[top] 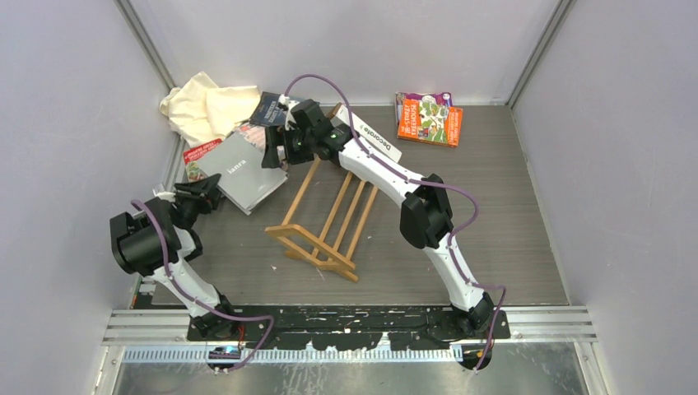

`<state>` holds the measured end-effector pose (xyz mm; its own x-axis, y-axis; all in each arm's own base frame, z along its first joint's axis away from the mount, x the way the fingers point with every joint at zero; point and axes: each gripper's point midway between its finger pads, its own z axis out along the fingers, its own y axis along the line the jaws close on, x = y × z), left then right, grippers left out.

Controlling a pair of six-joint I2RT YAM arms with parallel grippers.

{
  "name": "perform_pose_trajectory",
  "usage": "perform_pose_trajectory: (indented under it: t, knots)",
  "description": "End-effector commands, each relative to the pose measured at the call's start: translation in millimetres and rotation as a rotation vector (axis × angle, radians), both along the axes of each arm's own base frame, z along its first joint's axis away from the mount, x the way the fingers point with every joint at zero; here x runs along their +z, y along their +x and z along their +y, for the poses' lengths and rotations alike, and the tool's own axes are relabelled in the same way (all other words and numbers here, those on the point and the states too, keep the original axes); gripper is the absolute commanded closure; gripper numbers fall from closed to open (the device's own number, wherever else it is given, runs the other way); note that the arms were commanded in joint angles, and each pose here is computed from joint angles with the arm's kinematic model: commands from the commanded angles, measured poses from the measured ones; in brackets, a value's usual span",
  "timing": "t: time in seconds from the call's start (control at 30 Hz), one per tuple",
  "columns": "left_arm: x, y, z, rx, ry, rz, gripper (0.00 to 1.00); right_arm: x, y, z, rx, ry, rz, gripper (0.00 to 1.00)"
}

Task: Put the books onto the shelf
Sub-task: Pick up the book from the center of the board.

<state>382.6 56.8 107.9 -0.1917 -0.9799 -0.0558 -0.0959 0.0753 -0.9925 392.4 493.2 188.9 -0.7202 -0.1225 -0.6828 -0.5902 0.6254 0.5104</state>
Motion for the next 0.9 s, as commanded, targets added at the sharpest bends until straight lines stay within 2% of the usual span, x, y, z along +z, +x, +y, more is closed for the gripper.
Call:
perform_pose_trajectory:
  t: [0.0,0.53,0.87]
  knots:
    - [39,4,0,-0.007,0.035,-0.110,1.00,55,6,-2,-0.005,0.065,-0.106,0.11]
    - [96,-10,-15,-0.063,0.026,-0.221,1.00,81,5,-11,-0.011,0.063,-0.157,0.10]
    - [115,-18,-27,-0.133,0.028,-0.264,1.00,93,0,-12,-0.008,0.097,-0.154,0.10]
